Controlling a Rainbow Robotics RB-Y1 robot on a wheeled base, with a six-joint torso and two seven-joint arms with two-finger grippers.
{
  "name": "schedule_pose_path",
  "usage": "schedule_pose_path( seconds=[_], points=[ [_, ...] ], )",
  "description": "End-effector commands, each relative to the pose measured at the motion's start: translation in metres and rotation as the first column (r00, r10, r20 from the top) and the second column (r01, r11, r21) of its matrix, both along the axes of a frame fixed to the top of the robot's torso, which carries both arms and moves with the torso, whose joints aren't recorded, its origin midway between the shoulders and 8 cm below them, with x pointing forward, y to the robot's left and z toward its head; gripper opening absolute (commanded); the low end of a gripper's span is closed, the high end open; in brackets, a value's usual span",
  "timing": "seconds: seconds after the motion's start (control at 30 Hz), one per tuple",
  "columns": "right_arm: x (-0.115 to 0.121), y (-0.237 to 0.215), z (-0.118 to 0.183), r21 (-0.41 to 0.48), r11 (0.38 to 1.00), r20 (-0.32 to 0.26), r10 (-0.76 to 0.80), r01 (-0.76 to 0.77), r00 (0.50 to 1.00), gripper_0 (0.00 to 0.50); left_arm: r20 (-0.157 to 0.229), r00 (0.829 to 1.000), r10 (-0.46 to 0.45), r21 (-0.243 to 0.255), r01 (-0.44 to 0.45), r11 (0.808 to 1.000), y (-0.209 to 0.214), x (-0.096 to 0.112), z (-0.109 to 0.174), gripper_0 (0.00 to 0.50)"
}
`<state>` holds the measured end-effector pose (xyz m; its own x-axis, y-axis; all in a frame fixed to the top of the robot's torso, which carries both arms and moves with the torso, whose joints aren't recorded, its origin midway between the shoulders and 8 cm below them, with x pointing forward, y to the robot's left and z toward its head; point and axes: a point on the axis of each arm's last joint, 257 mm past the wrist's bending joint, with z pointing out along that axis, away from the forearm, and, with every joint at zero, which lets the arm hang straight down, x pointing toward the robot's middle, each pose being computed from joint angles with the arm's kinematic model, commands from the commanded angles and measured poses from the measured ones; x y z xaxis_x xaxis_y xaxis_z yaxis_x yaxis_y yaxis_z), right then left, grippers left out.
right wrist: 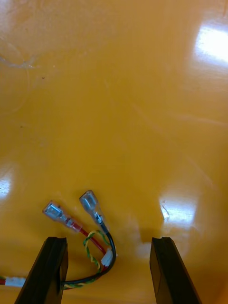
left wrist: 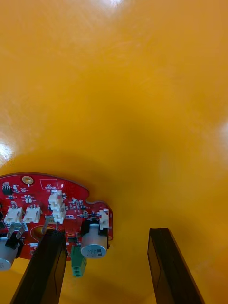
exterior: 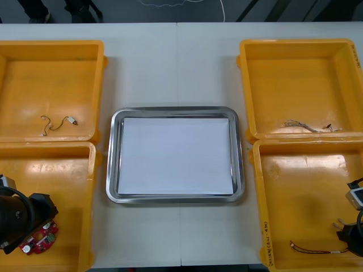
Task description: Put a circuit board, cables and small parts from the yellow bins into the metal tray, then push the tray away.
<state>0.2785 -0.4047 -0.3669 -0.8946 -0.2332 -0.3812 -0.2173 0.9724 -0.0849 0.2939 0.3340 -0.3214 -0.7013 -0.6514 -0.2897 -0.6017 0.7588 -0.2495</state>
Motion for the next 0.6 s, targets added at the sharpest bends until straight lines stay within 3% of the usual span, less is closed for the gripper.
schedule_pose_path(
  seconds=[0.03, 0.6],
  points=[
    [-0.0073, -0.0084, -0.0036, -0.001, 1.0, 0.0, -0.01, 0.01, 1.0, 0.5, -0.013, 0.998, -0.058, 0.018, 0.058, 0.998, -0.0036, -0.0079, -0.0103, 0.5],
    [-0.0089, 0.0009, -0.0093, 0.03, 0.999, -0.002, -0.016, 0.016, 1.0, 0.5, -0.019, 0.994, -0.104, 0.032, 0.104, 0.994, -0.0079, -0.0101, -0.014, 0.5]
  ],
)
